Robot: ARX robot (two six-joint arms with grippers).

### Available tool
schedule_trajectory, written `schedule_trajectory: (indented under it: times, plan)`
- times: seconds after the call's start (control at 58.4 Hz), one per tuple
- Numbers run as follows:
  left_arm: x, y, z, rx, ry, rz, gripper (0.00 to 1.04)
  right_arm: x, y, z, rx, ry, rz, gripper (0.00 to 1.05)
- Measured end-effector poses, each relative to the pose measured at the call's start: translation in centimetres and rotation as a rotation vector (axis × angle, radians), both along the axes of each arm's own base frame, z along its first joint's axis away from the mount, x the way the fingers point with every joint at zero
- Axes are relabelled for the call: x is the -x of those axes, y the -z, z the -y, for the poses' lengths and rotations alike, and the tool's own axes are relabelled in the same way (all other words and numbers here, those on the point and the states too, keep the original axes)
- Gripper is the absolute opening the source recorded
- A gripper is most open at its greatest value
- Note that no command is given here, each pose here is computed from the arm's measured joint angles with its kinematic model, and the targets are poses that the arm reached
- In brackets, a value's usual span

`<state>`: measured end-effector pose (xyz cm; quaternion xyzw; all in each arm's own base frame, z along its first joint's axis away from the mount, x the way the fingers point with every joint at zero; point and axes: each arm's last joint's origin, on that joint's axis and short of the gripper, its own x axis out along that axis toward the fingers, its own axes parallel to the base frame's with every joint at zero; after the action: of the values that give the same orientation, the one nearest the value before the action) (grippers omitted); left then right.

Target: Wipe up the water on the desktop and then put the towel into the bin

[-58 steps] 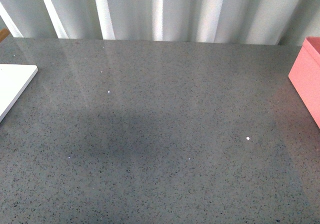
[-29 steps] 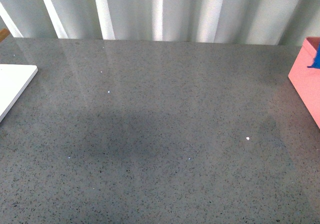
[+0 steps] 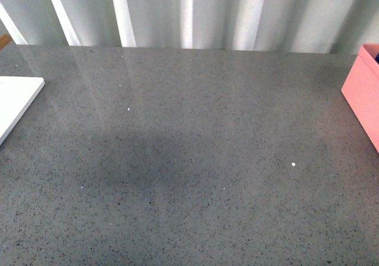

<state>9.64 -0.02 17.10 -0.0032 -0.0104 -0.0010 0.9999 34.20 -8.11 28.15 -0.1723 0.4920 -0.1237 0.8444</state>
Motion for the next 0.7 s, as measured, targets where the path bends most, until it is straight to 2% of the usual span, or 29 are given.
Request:
schedule_trajectory:
  times: [0.24,0.308,0.343,0.411,0.462,0.548,0.702]
  plan:
    - [0.0,0.0,0.0,0.0,0.0,0.0,0.98,-0.1,0.1,0.1,-0.014,0.001,0.028,0.97]
    - [0.0,0.0,0.0,0.0,0.0,0.0,0.98,0.1,1.1,-0.2,-0.221,-0.08,0.37,0.85]
    - [0.0,0.0,0.0,0.0,-0.004,0.0,0.98,0.6,1.8,-0.6,-0.291,-0.124,0.495,0.8]
    - [0.0,0.0,0.0,0.0,0.0,0.0,0.98,2.5,3.0,-1.8,-0.346,-0.211,0.758,0.67]
    - [0.0,0.0,0.0,0.0,0.0,0.0,0.98,3.9,3.4,-2.6,-0.339,-0.247,0.897,0.58]
    - [0.0,0.0,0.0,0.0,0.0,0.0,0.98,6.2,3.8,-3.7,-0.331,-0.281,1.024,0.44]
    - [0.0,0.0,0.0,0.0,0.0,0.0,0.98,9.2,5.7,-5.0,-0.343,-0.281,1.041,0.19]
